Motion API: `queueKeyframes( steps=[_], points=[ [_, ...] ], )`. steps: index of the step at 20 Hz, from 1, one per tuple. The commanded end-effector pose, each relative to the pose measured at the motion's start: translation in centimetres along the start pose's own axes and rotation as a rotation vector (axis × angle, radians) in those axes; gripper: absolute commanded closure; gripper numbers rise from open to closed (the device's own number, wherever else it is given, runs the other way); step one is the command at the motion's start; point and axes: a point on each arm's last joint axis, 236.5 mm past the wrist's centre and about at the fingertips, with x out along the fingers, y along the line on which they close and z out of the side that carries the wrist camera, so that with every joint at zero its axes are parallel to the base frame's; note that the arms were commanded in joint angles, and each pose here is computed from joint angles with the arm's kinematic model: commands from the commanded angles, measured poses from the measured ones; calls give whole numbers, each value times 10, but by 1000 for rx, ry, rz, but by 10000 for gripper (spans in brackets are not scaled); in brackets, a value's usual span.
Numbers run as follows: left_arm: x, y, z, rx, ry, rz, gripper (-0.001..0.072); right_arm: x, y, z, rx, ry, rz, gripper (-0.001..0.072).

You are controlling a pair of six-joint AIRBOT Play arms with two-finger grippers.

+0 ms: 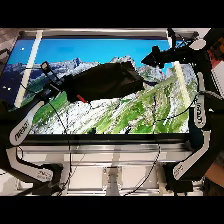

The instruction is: Fold the clothes and pants, and hang the long-sleeved shirts on hangers.

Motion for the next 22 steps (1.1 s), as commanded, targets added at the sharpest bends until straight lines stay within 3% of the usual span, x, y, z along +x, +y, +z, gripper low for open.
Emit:
queueKeyframes(
  steps=[1,4,9,15,19,22],
  points=[
    [-35,-53,53,-1,-131,-173,691,0,-1,5,4,-21,-3,706],
    [-111,-110,125,8,-310,-350,691,0,-2,11,7,-48,-4,707],
    [-239,-157,195,22,-523,-491,691,4,-25,2,25,-21,-75,708],
    [-320,-142,227,-13,-624,-424,691,28,-59,-58,144,45,-105,709],
    [-349,-132,233,5,-656,-371,690,27,-67,-97,297,-96,-99,707],
    [-354,-133,233,4,-662,-378,675,32,-89,-124,446,-226,-182,689]
  ],
)
